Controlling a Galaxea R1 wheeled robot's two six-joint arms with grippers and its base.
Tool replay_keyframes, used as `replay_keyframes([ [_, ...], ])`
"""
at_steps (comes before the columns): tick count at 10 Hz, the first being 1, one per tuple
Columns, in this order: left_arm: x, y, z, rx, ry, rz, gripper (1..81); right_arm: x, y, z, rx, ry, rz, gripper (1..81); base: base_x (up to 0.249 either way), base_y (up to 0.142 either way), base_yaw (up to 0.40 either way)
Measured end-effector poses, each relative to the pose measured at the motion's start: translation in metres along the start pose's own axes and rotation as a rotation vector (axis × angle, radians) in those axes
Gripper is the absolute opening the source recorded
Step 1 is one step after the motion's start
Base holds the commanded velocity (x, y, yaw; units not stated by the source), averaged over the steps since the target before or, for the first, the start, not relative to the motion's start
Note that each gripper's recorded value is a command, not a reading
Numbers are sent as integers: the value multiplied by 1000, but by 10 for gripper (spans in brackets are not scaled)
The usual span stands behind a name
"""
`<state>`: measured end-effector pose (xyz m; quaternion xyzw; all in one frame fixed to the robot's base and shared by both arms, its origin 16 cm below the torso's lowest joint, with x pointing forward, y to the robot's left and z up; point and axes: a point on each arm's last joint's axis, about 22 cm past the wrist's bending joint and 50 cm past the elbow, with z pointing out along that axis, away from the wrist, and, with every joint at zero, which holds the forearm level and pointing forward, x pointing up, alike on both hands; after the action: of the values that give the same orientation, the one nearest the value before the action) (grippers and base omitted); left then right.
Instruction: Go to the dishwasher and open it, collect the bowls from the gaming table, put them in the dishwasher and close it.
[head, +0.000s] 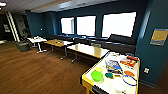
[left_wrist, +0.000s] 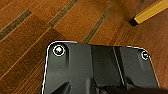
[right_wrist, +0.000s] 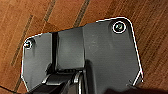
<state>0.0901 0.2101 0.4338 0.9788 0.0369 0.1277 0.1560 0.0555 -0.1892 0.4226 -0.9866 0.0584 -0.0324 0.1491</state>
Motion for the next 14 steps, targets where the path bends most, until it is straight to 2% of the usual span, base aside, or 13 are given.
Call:
replay_keyframes([
  [9,0,2,1,-3,0,0,811,-1,2,0,-3,-1,0,811,167,0,0],
  [13,-1,9,2,-12,-1,-2,811,0,10,-2,-13,1,0,811,181,117,0],
  [14,4,5,2,-6,5,0,811,4,6,-1,-8,5,0,811,181,126,0],
])
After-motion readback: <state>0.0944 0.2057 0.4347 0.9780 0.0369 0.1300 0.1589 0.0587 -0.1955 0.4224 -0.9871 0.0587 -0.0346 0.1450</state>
